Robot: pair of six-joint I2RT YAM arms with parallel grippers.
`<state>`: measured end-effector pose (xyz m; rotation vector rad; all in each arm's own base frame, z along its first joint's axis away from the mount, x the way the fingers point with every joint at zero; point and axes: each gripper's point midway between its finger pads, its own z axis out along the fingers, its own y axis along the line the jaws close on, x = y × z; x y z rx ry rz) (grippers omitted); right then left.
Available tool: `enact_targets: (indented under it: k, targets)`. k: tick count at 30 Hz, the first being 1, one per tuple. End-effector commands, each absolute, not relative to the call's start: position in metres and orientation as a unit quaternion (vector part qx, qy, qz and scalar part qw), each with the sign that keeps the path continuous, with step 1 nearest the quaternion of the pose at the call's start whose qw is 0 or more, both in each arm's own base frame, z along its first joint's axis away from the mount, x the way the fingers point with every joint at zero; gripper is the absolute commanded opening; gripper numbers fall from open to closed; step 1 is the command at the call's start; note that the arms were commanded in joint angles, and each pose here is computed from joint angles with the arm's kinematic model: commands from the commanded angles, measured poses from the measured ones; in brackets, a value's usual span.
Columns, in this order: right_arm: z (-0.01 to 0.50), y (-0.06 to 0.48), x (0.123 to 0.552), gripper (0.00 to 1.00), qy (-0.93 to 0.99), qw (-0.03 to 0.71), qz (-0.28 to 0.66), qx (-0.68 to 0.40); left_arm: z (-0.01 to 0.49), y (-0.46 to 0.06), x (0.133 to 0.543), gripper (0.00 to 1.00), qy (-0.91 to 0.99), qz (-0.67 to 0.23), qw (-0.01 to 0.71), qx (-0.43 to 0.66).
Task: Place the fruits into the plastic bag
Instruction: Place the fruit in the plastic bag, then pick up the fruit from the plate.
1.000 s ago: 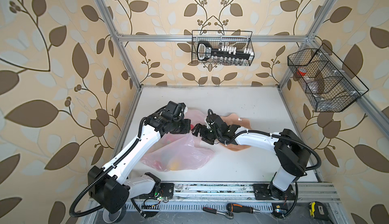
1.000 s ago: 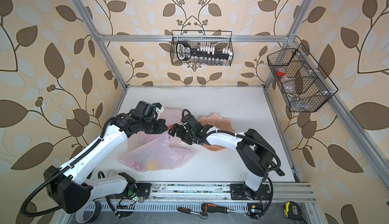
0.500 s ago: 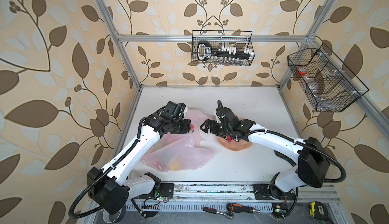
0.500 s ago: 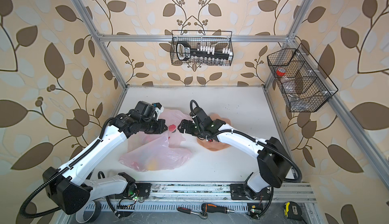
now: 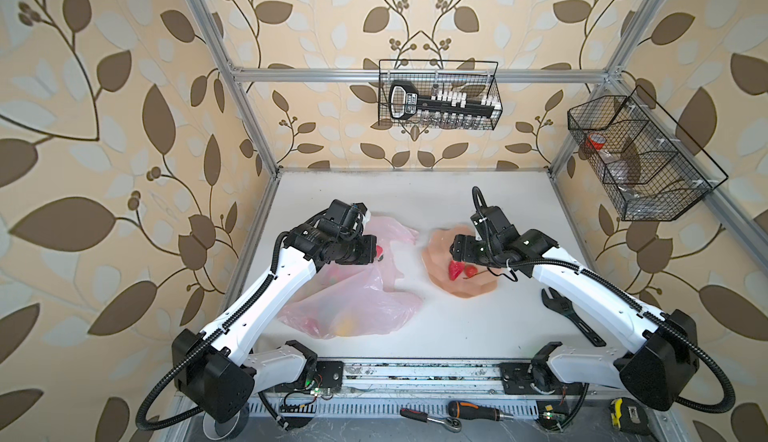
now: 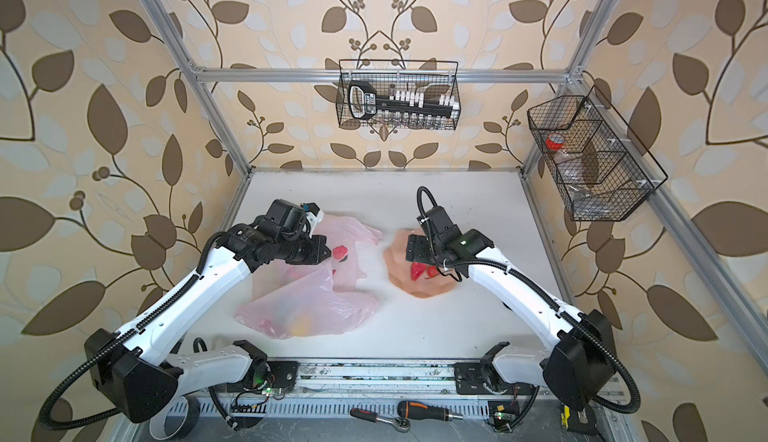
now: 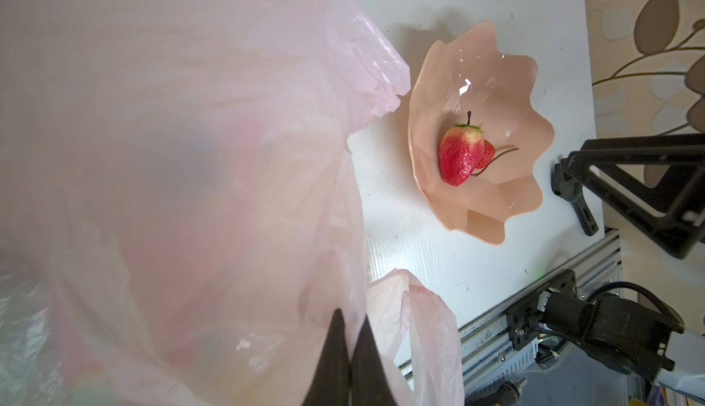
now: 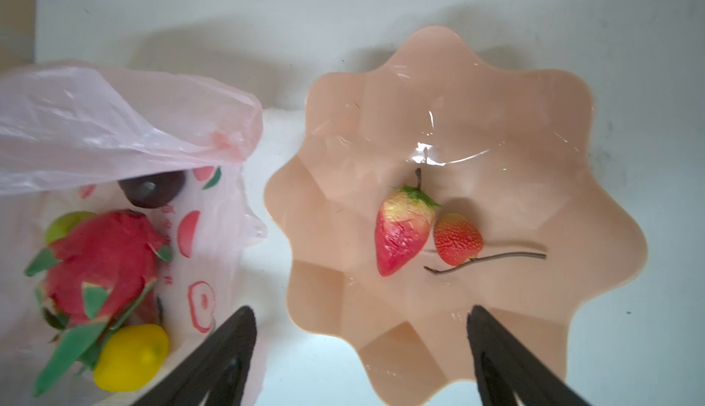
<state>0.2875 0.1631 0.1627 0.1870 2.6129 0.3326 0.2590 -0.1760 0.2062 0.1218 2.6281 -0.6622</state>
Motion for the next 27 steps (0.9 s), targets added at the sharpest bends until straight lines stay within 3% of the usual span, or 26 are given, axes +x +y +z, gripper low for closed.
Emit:
enact_targets:
  k: [1, 6, 15, 27]
  targets:
    - [0.142, 0.151, 0.278, 0.83, 0.971, 0.219, 0.079, 0.055, 0.219, -0.180, 0.261, 0.00, 0.940, -0.250, 0.225, 0.060]
    - [0.124, 0.155, 0.278, 0.75, 0.975, 0.201, 0.079, 0.059, 0.221, -0.180, 0.262, 0.00, 0.939, -0.250, 0.228, 0.058]
    - [0.098, 0.159, 0.286, 0.75, 0.980, 0.179, 0.064, 0.061, 0.220, -0.180, 0.262, 0.00, 0.940, -0.250, 0.227, 0.057]
    - [0.065, 0.166, 0.301, 0.65, 0.987, 0.148, 0.036, 0.046, 0.222, -0.180, 0.262, 0.00, 0.939, -0.251, 0.227, 0.058]
